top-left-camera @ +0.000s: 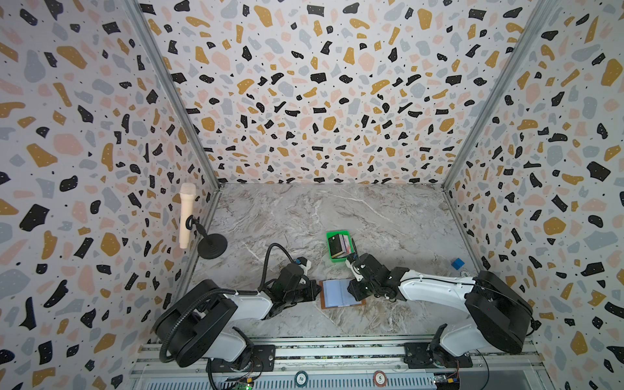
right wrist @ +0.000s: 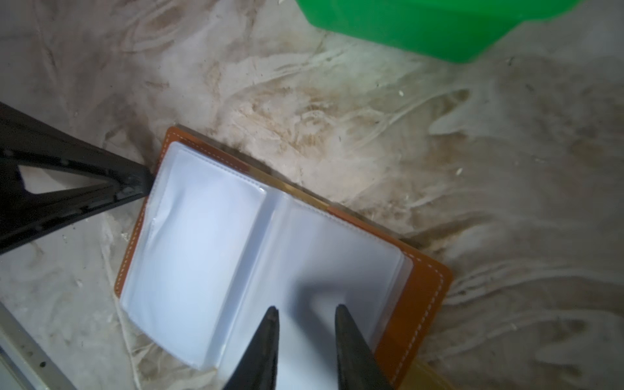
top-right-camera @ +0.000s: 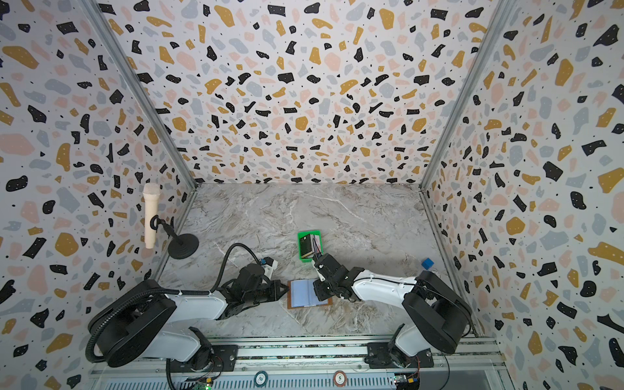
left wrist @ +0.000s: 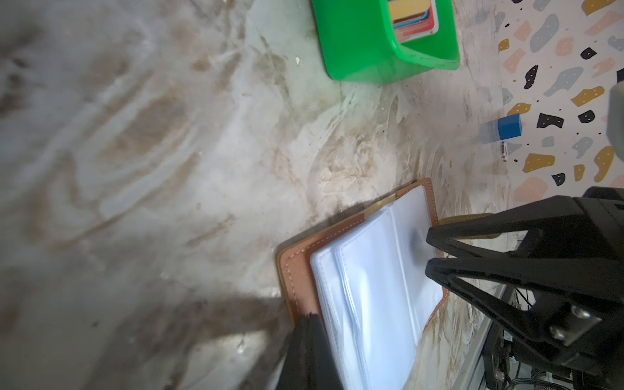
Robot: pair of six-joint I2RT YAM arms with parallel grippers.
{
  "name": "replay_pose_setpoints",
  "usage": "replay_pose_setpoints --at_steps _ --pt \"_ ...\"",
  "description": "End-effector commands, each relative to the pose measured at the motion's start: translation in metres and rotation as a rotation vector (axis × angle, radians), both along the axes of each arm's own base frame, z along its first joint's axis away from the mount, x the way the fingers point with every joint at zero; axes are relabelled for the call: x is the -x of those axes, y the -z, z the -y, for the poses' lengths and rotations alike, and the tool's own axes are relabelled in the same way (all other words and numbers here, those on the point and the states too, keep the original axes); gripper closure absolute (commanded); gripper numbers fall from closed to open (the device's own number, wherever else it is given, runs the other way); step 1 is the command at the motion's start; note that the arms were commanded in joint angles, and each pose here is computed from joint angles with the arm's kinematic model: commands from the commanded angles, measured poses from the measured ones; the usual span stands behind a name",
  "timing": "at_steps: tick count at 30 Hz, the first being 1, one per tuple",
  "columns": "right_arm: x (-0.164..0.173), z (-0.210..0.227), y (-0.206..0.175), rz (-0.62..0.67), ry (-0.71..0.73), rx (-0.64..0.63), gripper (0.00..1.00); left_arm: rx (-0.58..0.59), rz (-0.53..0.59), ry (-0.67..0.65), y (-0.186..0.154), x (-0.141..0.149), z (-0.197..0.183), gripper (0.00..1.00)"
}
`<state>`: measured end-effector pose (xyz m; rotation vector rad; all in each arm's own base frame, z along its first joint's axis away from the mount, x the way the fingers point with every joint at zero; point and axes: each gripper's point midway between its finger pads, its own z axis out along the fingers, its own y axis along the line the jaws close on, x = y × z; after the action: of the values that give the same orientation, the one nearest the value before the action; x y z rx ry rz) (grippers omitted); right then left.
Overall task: Insert credit cards into a card holder
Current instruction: Flip over the card slot on the card holder, then pick up the credit card from the storage box.
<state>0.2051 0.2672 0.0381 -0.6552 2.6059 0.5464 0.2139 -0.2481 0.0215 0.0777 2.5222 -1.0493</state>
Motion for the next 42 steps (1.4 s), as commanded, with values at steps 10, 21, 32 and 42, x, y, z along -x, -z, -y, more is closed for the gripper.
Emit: replay_pose_setpoints --at_steps 10,21,32,42 --pt "-0.037 0.006 -0.088 0.214 0.066 -0.099 0.58 0.113 0.202 -0.027 -0.076 -0.028 0.011 0.93" --pt "-0.111 0.000 -0.119 0.257 0.097 -0.079 0.48 0.086 0.392 -0.096 -0.130 -0.027 -0.018 0.74" --pt "-0.164 -0.026 -0.062 0.174 0.061 0.079 0.48 0.088 0.338 -0.108 -0.099 -0.014 -0.028 0.71" --pt "-0.183 -0.035 -0.050 0.204 0.060 0.161 0.48 0.041 0.354 -0.153 -0.101 -0.032 -0.029 0.65"
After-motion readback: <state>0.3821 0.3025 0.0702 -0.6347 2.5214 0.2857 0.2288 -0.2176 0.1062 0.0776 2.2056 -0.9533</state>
